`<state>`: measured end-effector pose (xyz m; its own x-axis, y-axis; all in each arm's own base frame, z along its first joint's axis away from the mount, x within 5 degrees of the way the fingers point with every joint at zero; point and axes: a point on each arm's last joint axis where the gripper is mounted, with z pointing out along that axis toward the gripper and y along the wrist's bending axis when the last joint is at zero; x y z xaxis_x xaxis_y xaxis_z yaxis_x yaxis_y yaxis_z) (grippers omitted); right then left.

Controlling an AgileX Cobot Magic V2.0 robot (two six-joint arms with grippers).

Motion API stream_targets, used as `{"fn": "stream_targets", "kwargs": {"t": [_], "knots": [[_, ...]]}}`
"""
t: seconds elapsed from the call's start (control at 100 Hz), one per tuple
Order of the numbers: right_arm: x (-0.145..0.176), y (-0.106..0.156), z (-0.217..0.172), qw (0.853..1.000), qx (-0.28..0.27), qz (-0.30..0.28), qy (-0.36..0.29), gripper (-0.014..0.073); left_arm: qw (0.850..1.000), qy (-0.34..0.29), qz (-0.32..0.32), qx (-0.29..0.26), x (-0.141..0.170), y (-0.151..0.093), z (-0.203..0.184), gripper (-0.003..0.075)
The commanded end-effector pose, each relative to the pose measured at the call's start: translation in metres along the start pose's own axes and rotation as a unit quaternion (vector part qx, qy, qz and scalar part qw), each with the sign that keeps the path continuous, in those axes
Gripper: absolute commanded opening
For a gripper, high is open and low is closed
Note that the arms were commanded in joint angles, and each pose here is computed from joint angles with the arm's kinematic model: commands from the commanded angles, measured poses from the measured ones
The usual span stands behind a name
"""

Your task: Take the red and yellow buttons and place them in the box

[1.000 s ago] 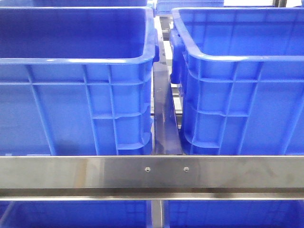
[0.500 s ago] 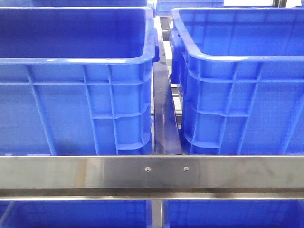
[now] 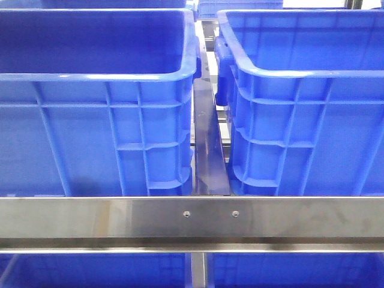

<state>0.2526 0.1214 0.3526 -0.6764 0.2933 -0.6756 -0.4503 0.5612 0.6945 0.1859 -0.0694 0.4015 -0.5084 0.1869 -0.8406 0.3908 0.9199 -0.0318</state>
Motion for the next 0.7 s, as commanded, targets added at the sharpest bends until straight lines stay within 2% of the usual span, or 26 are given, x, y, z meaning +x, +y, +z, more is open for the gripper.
{"fn": "stream_targets", "kwargs": {"t": [0.0, 0.18, 0.24, 0.34, 0.44, 0.52, 0.56, 0.69], "knots": [[-0.012, 0.015, -0.007, 0.999, -0.022, -0.006, -0.034, 0.0151, 0.997, -0.075, -0.019, -0.016, -0.003, 0.005, -0.025, 0.0514], [-0.014, 0.013, -0.007, 0.999, -0.012, -0.018, -0.043, 0.0151, 0.993, -0.111, -0.028, -0.027, 0.027, 0.004, -0.049, 0.0511], [-0.015, 0.012, -0.008, 0.998, -0.003, -0.026, -0.050, 0.0151, 0.992, -0.120, -0.031, -0.027, 0.036, 0.003, -0.055, 0.0487], [-0.019, 0.007, -0.008, 0.996, 0.023, -0.049, -0.073, 0.0151, 0.990, -0.132, -0.034, -0.028, 0.047, 0.001, -0.061, 0.0376], [-0.026, 0.001, -0.010, 0.989, 0.066, -0.084, -0.104, 0.0151, 0.990, -0.135, -0.033, -0.028, 0.053, 0.001, -0.063, 0.0190], [-0.033, -0.007, -0.013, 0.977, 0.116, -0.112, -0.138, 0.0151, 0.990, -0.136, -0.033, -0.028, 0.054, 0.001, -0.064, 0.0029], [-0.036, -0.010, -0.015, 0.971, 0.139, -0.123, -0.152, 0.0151, 0.990, -0.136, -0.033, -0.028, 0.054, 0.001, -0.064, -0.0019], [-0.046, -0.030, -0.018, 0.939, 0.240, -0.154, -0.194, 0.0151, 0.989, -0.139, -0.033, -0.028, 0.053, 0.001, -0.064, -0.0019]]}}
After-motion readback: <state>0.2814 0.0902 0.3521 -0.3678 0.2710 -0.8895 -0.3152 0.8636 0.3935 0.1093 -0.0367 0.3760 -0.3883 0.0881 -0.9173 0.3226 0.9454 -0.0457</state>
